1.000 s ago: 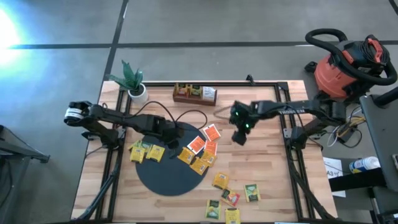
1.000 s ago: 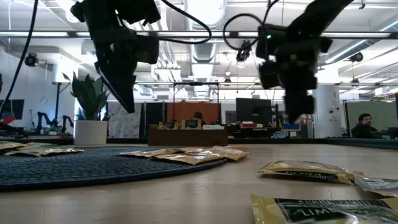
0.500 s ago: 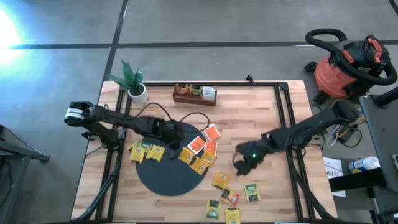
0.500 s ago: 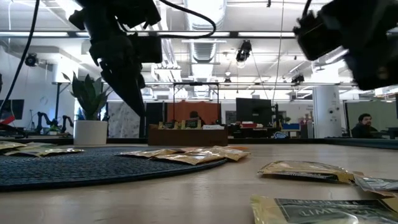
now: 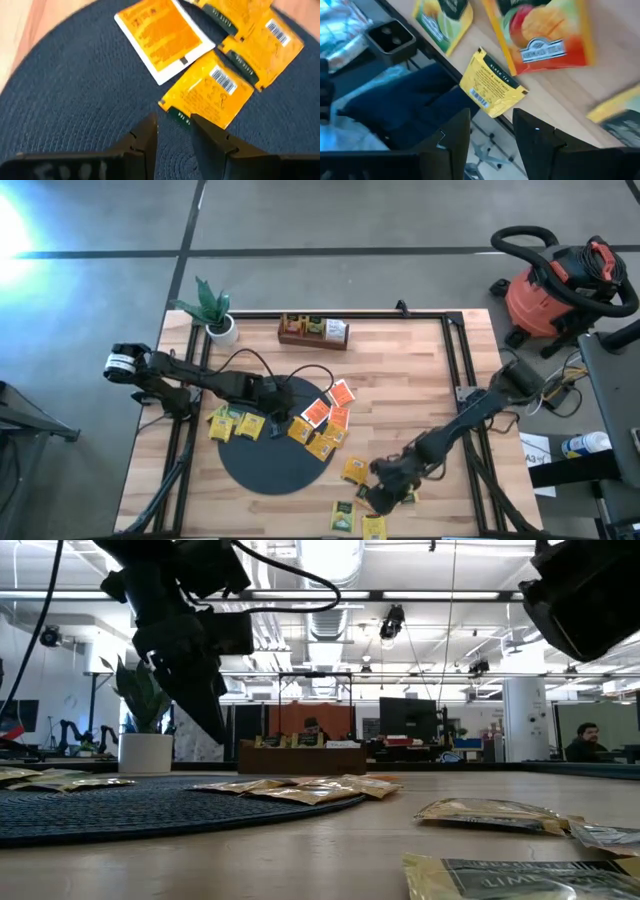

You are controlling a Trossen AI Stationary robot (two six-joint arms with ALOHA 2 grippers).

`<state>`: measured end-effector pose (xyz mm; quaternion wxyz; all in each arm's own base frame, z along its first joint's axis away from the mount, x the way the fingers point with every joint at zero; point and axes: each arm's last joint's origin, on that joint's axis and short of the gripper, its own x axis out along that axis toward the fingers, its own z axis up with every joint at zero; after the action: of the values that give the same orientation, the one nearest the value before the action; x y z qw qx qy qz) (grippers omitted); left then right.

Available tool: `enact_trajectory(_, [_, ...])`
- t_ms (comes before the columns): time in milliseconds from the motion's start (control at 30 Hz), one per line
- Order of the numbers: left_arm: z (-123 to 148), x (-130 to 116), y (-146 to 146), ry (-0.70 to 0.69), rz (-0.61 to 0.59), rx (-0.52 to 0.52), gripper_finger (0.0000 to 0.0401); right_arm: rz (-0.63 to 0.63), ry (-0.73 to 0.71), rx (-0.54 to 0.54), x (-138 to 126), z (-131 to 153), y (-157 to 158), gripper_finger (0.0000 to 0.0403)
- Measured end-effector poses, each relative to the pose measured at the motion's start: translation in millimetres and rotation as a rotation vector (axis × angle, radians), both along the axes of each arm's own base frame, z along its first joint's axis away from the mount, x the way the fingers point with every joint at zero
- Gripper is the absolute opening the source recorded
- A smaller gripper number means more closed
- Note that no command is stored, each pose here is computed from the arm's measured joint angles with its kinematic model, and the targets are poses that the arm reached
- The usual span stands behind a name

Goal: Pick & Place Tea
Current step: Put the yellow tea bag into the middle section of the wooden organizer

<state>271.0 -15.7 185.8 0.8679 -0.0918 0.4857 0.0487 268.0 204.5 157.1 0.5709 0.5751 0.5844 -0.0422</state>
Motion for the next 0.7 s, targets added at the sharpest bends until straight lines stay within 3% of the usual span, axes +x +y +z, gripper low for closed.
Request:
enact_trajectory(233, [-6,-4,-2,0.014,-0.001,-0.005,0.011,0.062,-0.001,-0.015,14,-17,25,0.0146])
enact_trajectory(533, [-7,-5,-3,0.019,0.001,-0.009,0.011,0.066,-0.02,-0.047,10,-27,21,0.0146])
enact_trajectory(700, [-8,-5,-3,0.02,0.009,-0.014,0.011,0.071,-0.091,0.004,10,-27,23,0.0146])
